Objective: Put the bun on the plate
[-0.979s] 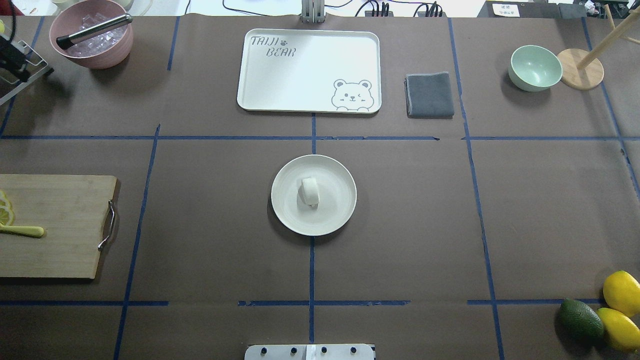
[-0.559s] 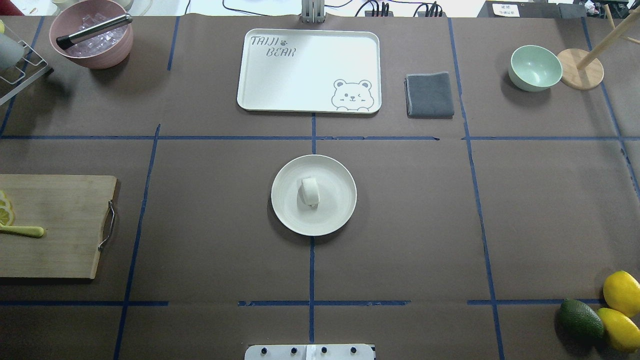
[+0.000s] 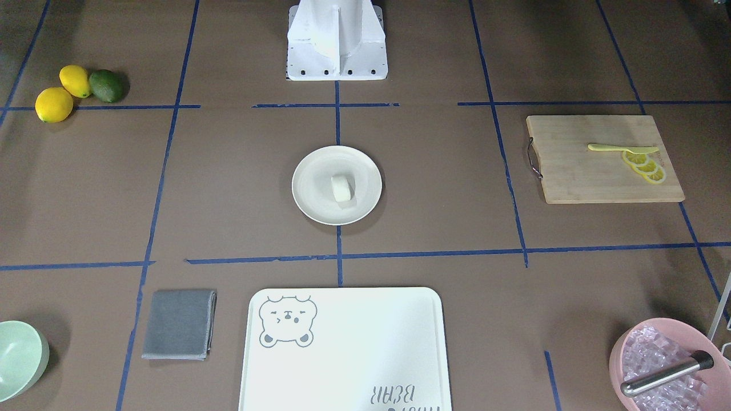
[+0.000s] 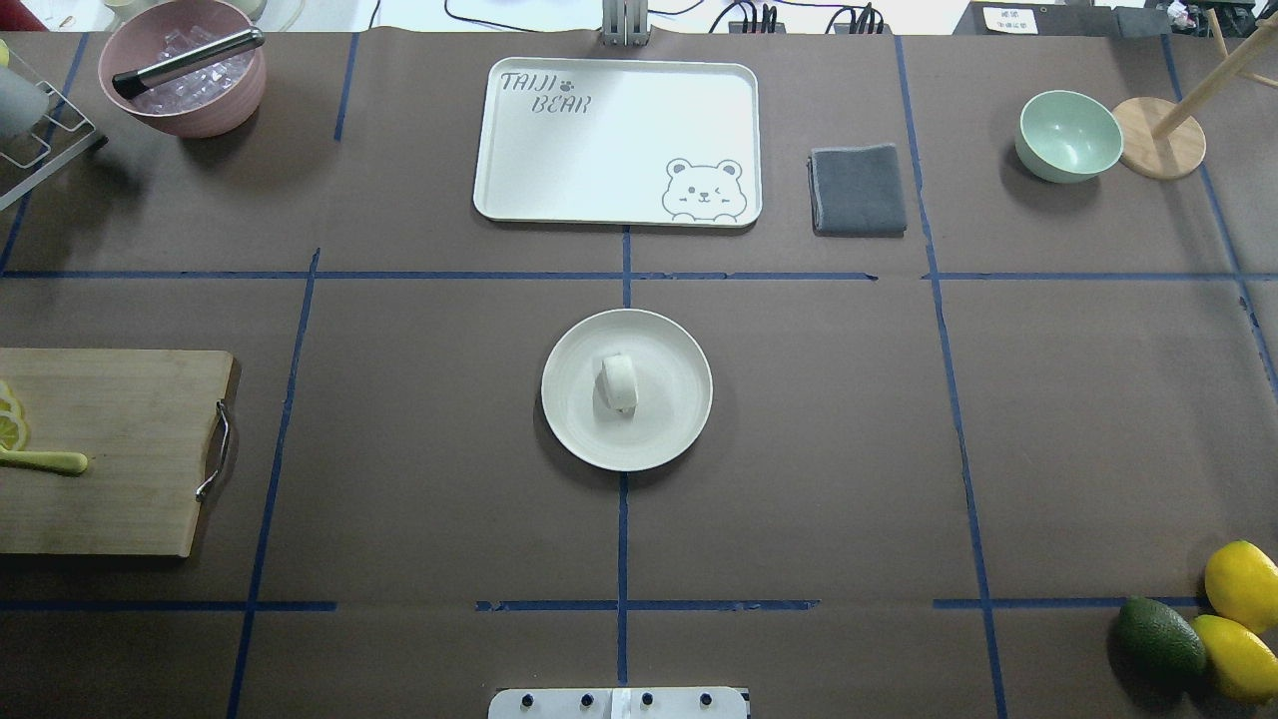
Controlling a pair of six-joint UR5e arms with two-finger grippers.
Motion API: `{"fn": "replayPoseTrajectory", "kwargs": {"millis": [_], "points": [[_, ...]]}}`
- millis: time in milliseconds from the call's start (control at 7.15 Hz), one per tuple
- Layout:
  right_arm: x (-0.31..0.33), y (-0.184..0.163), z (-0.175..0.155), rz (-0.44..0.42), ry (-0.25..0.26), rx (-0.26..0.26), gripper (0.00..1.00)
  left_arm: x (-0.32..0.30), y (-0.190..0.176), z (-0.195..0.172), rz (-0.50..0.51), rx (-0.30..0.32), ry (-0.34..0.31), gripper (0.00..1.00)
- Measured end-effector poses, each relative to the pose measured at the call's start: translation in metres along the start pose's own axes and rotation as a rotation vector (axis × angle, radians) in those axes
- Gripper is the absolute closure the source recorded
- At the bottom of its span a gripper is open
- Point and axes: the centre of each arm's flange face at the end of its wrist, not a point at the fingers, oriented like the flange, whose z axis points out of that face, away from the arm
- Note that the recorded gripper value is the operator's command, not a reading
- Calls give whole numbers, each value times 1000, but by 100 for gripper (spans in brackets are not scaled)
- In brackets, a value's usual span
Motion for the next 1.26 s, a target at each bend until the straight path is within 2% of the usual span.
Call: {"fn": "replayPoseTrajectory", "kwargs": {"millis": [280,559,1259], "points": [[1,1,0,8,1,-1,0,-3,42,6,-12,1,6,0],[2,2,1,12,2,-2,0,4,66,3,2,13,6,0],[2,2,1,11,6,-2,0,-1,64,6,60,68,-6,0]]}}
